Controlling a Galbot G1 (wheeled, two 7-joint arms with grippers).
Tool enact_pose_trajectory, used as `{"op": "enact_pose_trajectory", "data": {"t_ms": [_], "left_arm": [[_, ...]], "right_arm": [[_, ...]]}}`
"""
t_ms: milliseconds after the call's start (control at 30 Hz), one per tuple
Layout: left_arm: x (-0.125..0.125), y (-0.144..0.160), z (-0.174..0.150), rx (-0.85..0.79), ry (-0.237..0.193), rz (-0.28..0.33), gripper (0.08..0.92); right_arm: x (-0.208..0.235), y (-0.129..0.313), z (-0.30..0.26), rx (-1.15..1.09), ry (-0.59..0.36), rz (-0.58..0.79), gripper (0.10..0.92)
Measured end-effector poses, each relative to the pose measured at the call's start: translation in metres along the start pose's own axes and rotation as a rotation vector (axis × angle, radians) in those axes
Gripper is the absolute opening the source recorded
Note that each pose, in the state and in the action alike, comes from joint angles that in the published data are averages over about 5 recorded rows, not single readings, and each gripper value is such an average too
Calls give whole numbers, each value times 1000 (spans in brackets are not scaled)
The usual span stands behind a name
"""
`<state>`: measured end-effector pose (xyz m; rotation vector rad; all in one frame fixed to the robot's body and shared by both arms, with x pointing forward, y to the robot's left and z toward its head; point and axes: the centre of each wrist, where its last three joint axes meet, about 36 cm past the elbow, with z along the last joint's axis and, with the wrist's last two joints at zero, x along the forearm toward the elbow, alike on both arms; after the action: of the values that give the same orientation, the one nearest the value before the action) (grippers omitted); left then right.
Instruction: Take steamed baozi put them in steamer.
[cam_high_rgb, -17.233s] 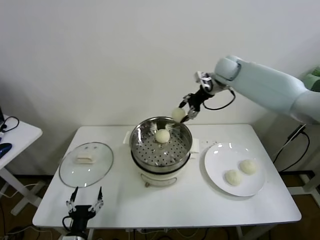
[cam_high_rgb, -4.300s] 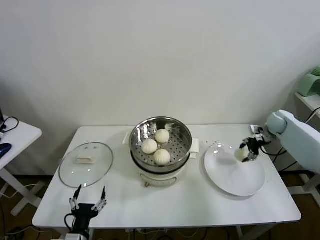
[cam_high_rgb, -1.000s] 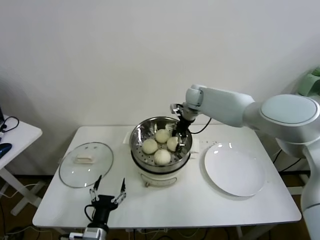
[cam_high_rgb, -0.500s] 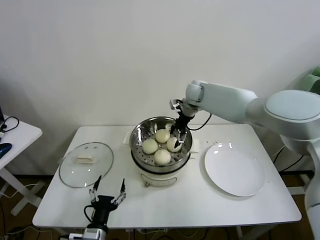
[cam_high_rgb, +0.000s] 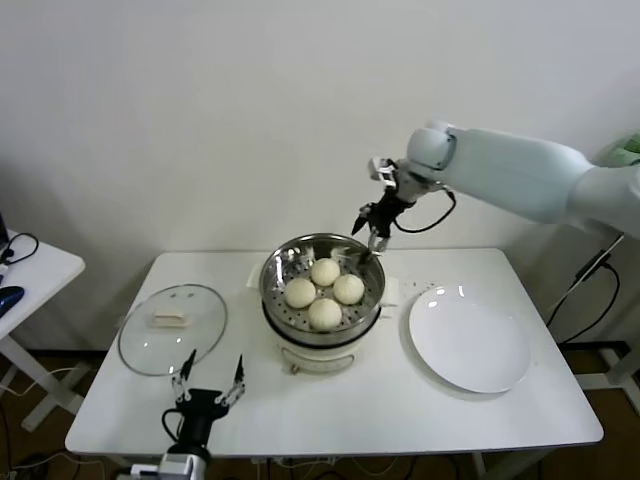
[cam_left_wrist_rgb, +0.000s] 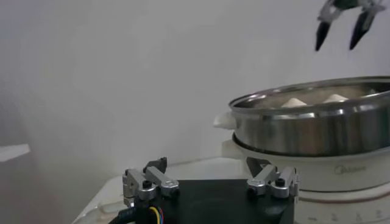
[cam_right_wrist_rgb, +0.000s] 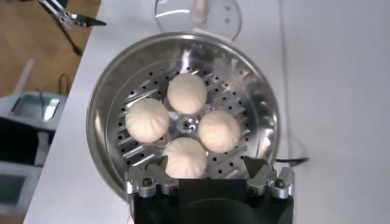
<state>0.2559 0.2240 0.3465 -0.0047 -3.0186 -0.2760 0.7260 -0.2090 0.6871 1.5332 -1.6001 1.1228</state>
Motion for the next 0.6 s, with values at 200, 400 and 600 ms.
{"op": "enact_pose_trajectory", "data": {"t_ms": [200, 400, 600], "left_arm": [[-5, 10, 3, 4, -7, -19, 823], [-10, 22, 0, 17, -23, -35, 823], [-14, 28, -4, 38, -44, -38, 823]], "right_arm": [[23, 32, 41, -43, -56, 99, 823], [29, 74, 88, -97, -127, 236, 823], [18, 115, 130, -147, -229, 393, 823]]}}
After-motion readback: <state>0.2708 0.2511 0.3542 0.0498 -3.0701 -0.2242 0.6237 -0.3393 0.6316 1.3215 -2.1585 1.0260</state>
